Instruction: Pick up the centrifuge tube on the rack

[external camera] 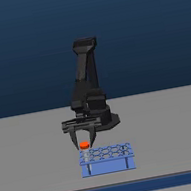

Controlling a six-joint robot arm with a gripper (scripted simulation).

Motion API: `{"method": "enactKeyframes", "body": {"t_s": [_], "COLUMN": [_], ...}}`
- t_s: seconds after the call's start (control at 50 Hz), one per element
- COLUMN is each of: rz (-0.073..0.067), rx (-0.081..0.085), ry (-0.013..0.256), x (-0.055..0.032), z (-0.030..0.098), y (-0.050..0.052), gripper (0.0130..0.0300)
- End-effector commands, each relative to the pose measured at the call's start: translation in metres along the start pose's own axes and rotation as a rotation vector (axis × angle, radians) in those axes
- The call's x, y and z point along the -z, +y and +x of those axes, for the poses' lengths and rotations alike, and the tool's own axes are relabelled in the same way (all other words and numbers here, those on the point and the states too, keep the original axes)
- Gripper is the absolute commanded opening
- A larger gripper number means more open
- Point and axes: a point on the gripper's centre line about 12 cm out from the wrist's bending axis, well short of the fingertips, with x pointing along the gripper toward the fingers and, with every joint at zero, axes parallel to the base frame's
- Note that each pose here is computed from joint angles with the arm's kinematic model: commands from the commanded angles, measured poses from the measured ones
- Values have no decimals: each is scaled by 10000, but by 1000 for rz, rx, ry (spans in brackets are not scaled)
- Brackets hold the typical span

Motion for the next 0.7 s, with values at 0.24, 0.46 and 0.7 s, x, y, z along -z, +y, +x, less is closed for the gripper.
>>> {"method": "enactKeyframes", "body": {"t_s": [0.24,0.46,0.7], "rz": [-11,-11,-11], "rx": [-4,-4,-4], "ry": [-6,-6,-6], "x": [26,26,26], "z": [19,19,19], "y": [5,5,5], "gripper": [300,130,130]}}
